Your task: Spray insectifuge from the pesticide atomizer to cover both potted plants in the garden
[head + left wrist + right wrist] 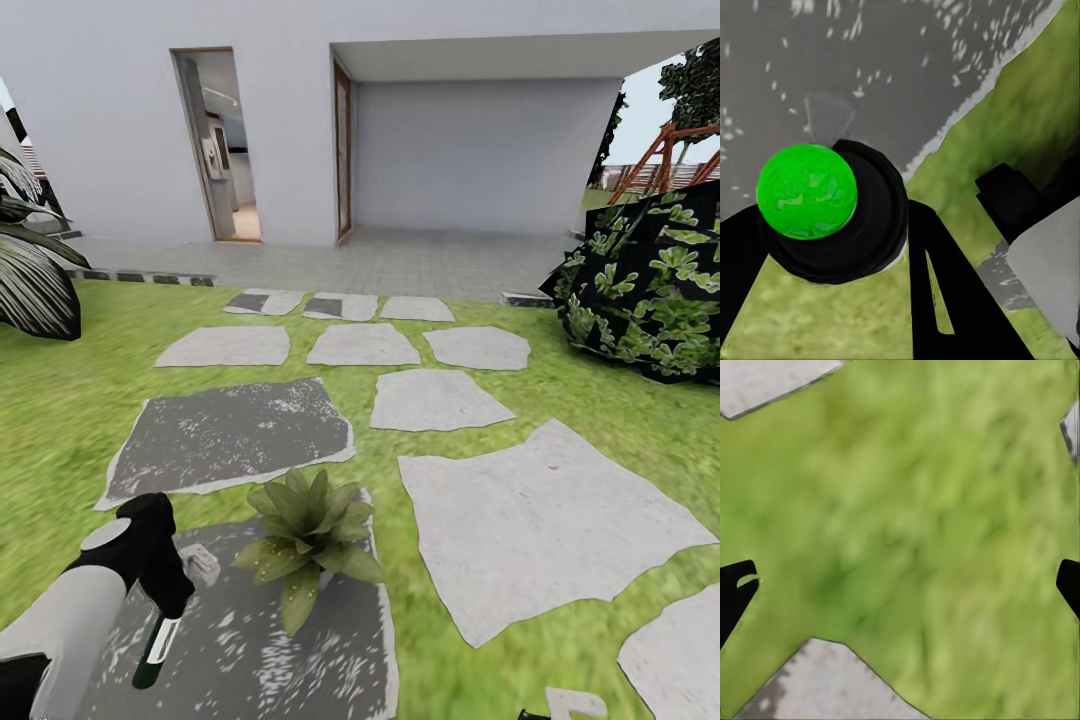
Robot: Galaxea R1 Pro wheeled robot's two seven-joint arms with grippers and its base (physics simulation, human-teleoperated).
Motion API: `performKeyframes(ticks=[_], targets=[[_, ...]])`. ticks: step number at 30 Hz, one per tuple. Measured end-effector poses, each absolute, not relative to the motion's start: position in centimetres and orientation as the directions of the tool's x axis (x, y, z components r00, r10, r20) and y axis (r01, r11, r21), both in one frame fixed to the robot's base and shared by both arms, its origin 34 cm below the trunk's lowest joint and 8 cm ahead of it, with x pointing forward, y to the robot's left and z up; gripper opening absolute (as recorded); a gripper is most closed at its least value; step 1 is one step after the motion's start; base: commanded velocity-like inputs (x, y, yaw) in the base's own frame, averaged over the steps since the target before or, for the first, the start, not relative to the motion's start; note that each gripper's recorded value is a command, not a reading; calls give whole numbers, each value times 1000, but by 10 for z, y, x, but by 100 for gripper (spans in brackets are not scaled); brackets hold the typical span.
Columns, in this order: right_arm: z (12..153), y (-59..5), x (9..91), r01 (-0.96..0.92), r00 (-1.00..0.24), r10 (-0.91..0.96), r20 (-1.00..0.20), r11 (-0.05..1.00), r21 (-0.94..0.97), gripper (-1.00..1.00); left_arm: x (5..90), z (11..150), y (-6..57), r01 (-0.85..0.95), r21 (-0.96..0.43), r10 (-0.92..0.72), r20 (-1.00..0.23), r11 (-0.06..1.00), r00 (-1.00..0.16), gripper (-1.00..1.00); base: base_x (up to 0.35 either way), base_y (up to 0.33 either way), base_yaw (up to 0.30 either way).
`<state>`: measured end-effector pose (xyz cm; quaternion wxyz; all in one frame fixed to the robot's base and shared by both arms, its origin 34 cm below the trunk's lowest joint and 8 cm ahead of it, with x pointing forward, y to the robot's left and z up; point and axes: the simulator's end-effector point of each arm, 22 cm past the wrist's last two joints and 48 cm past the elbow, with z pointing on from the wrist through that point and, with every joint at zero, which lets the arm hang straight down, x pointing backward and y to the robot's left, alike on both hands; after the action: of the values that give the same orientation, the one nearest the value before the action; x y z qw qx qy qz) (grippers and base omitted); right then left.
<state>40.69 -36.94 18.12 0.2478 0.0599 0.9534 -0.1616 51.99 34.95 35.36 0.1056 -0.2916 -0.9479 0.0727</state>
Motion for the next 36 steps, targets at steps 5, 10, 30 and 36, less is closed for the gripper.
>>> performKeyframes(ticks=[5,10,30,36], targets=[[186,-371,416,197,-848,23,-530,941,-275,100,528,358,350,541,-182,566,140,821,-812,-100,0,-244,0],[186,-370,416,191,-847,17,-531,942,-275,100,527,358,353,513,-191,539,127,837,-832,-100,-27,-273,0],[185,-369,417,118,-853,-59,-518,946,-302,100,533,349,357,475,-165,494,104,864,-863,-100,-79,-263,74],[182,-369,415,116,-857,-59,-512,946,-303,100,532,346,357,473,-166,493,114,866,-863,-100,89,-277,170]])
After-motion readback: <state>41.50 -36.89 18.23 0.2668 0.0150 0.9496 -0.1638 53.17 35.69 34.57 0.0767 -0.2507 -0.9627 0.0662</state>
